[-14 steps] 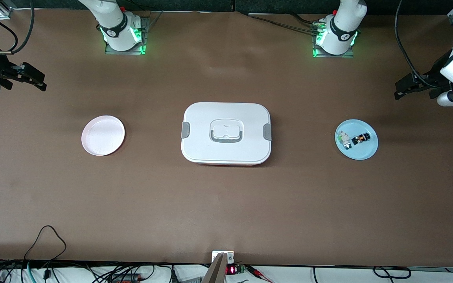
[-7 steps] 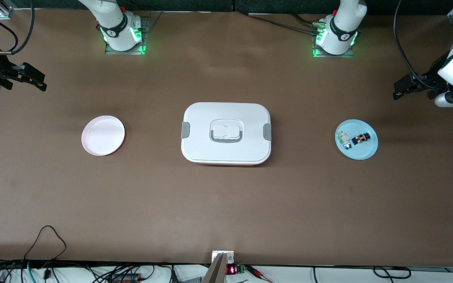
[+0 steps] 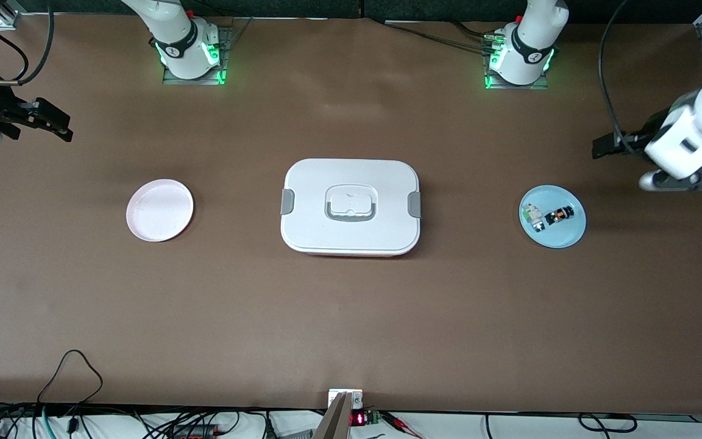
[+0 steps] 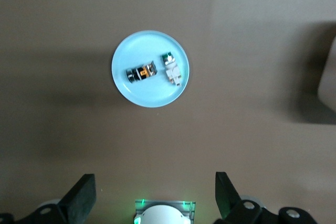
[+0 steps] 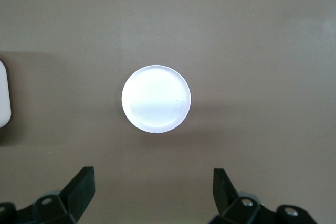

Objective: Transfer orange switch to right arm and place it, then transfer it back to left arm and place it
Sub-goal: 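Move the left gripper down over the orange switch on the blue plate, then close the left gripper on the orange switch and lift it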

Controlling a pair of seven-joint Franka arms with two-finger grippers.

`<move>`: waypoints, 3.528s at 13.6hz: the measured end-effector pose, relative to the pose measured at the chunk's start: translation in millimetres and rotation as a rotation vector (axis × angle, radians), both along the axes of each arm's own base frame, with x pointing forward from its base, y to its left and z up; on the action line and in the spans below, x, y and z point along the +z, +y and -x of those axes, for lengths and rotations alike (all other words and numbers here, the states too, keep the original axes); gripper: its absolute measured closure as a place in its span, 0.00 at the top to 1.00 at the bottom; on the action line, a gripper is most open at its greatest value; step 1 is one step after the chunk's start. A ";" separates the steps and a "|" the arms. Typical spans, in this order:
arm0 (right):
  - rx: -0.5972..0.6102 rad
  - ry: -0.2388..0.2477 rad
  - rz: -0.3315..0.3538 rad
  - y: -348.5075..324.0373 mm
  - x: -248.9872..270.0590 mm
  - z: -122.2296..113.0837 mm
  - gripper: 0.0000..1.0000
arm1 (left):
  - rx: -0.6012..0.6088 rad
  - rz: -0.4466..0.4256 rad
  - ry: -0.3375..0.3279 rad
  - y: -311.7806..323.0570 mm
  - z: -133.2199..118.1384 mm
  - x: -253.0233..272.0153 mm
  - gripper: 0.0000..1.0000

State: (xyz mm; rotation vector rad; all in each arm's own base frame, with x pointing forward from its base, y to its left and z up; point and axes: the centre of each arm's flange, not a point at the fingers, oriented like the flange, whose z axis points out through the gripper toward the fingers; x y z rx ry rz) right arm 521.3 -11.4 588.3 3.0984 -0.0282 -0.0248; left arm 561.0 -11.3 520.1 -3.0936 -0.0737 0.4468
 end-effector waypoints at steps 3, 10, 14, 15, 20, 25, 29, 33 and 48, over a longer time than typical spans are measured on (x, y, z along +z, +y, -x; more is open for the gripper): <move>0.001 0.007 0.000 0.4 -3.8 -1.8 1.00 | 0.056 -0.007 0.058 33.7 -7.8 -58.6 1.00; 0.001 0.008 0.000 0.6 -4.2 -2.2 1.00 | 0.145 -0.076 0.122 130.9 -0.6 -193.1 1.00; 0.009 0.007 0.000 4.9 -3.7 -2.3 1.00 | 0.306 -0.137 0.138 109.4 -3.4 -203.4 1.00; 0.012 0.006 0.000 6.6 -3.7 -2.3 1.00 | 0.337 -0.133 0.129 101.2 -7.3 -211.0 1.00; 0.032 0.006 0.001 17.6 -3.6 -2.4 1.00 | 0.398 -0.077 0.130 89.6 -18.2 -280.6 1.00; 0.035 -0.022 0.000 19.1 9.0 -3.9 1.00 | 0.413 -0.051 0.116 84.3 -22.6 -310.3 1.00; 0.037 -0.022 0.000 20.4 9.1 -4.3 1.00 | 0.412 -0.047 0.120 81.8 -22.5 -324.4 1.00; 0.036 -0.019 -0.010 21.3 7.3 -5.2 1.00 | 0.407 -0.046 0.130 81.4 -19.2 -342.7 1.00; 0.034 -0.018 -0.010 20.7 5.7 -11.7 1.00 | 0.060 0.095 0.244 72.6 -50.4 -267.6 0.74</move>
